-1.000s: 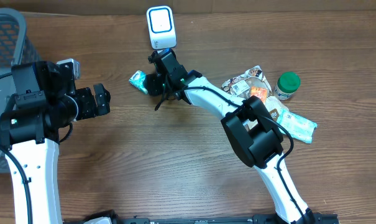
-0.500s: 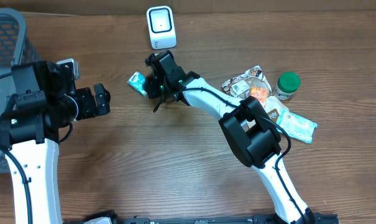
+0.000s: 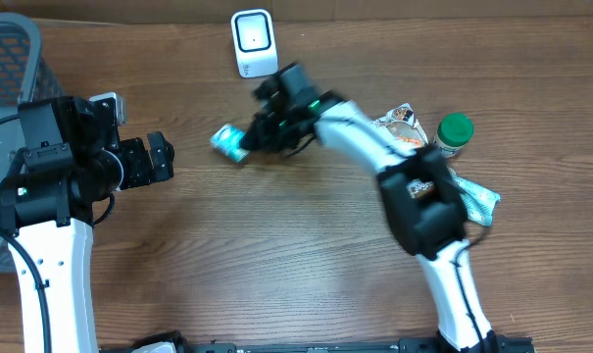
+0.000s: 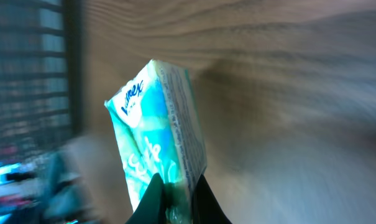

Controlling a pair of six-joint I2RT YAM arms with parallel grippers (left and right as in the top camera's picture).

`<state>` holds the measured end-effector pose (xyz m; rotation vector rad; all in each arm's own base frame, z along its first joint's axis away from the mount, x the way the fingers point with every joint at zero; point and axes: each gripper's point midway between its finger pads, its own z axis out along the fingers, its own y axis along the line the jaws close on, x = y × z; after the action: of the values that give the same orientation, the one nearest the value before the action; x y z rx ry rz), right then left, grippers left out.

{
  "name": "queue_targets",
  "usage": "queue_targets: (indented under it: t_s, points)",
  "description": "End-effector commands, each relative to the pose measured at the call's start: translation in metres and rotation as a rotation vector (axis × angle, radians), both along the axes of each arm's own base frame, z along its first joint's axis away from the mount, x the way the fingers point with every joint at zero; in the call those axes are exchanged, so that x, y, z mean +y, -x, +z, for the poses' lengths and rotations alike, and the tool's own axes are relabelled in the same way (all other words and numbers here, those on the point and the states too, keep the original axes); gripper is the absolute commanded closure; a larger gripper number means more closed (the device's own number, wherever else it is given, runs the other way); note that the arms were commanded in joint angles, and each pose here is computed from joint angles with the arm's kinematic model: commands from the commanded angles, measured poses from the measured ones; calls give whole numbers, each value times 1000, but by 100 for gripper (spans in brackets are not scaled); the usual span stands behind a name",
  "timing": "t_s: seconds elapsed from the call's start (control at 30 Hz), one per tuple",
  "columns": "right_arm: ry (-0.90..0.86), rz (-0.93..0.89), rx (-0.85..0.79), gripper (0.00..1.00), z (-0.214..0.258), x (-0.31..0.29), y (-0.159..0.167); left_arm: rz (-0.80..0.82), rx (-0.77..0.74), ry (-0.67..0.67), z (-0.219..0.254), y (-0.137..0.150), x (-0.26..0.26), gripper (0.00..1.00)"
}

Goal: Scan the item barcode
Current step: 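Lift the mint pack and raise it toward the scanner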

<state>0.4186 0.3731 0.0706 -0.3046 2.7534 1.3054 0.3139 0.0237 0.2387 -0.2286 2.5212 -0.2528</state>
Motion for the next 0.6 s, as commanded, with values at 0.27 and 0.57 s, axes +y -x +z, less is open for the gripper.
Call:
queue_targets:
  t_s: [0.27,0.57]
  points:
    - [-436,-68,383,96,165,-113,13,1,-14,-12,5,-2,3,0]
    - [-498,-99,440,96,174,-135,9,1,-14,-12,5,-2,3,0]
